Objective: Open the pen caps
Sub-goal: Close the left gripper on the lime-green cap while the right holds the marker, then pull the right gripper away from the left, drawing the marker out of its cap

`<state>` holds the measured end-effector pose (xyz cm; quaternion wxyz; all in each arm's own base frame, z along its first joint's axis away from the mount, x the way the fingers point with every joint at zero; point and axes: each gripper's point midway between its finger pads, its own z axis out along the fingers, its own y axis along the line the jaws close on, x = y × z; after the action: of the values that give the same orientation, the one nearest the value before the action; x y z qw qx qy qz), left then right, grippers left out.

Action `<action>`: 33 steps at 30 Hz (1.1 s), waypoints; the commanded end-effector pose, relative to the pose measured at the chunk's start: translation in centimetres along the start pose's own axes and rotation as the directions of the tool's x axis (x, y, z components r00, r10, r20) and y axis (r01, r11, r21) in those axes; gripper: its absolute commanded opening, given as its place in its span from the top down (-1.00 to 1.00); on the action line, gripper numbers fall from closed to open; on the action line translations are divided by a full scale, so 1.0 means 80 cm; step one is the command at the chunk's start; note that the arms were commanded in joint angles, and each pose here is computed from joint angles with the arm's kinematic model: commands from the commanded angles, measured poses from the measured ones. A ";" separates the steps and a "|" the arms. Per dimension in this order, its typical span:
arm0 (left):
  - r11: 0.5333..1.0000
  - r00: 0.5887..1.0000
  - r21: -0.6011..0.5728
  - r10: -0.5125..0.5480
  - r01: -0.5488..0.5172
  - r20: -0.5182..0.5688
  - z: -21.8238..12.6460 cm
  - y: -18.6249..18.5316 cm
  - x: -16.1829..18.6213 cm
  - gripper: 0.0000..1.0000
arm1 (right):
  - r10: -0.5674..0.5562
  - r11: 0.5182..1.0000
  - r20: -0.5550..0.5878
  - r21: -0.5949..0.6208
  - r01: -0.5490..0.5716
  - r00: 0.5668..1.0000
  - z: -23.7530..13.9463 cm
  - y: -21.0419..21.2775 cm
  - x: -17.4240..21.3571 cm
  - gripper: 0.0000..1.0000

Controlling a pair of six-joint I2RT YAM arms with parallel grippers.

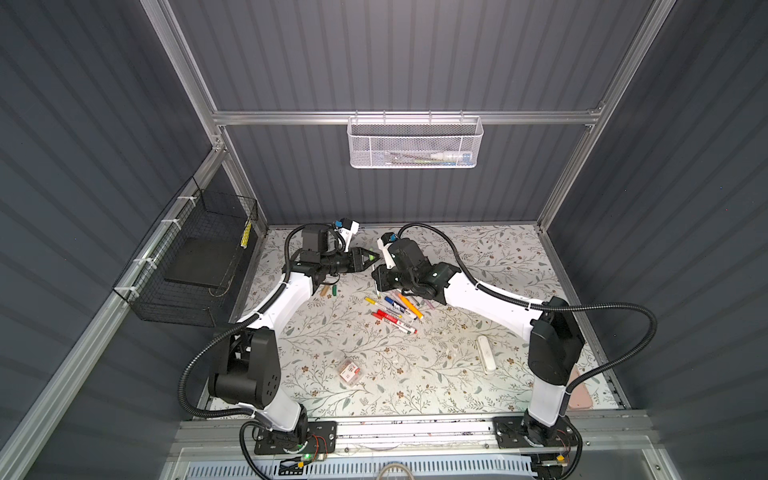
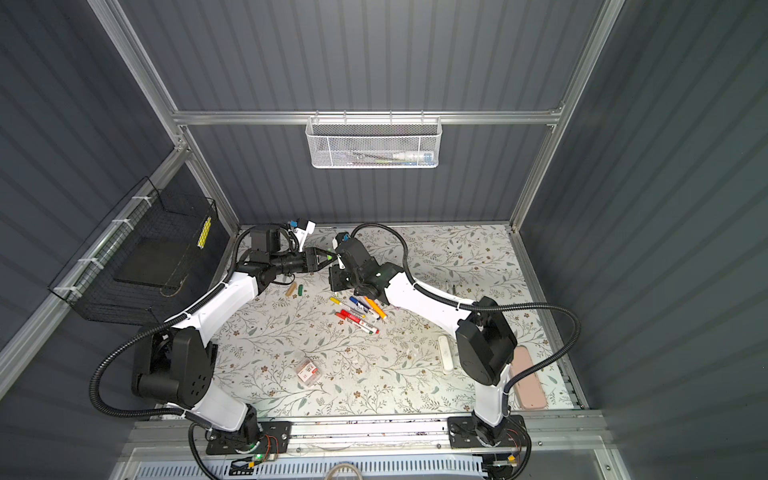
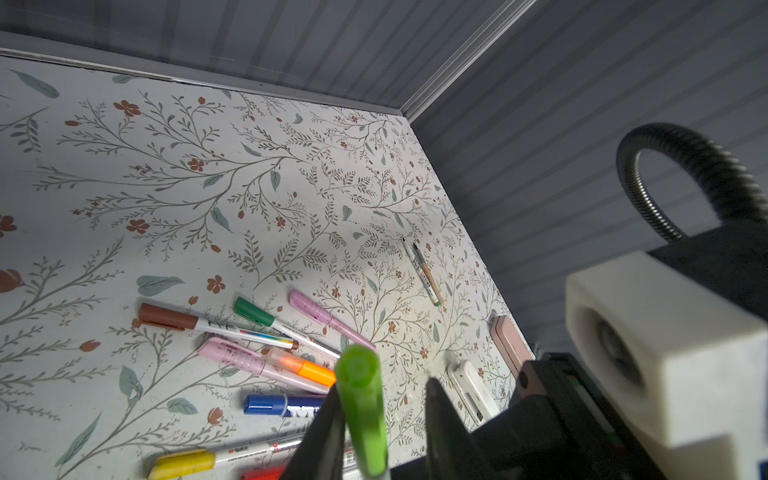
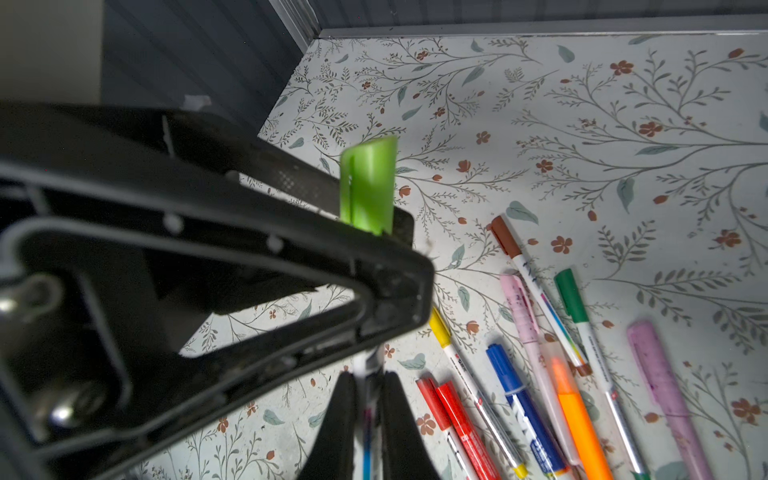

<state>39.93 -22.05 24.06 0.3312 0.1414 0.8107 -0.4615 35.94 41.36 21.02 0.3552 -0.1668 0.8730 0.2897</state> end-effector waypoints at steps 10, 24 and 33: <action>1.000 0.999 -0.004 0.028 -0.028 0.014 0.000 -0.004 -0.013 0.39 | -0.027 0.999 -0.015 -0.025 0.027 1.000 0.006 0.011 0.004 1.00; 0.999 0.999 -0.023 0.043 -0.043 0.012 -0.001 -0.001 -0.011 1.00 | -0.037 0.999 -0.015 -0.024 0.036 0.999 0.007 0.009 0.008 1.00; 0.998 0.999 0.042 0.036 -0.038 0.031 -0.007 -0.019 -0.012 1.00 | -0.009 0.997 -0.005 -0.080 0.009 1.000 0.012 0.006 0.000 0.32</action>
<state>40.42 -21.89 24.25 0.3415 0.1428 0.8108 -0.4534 35.87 42.03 20.81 0.3504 -0.1841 0.8658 0.3061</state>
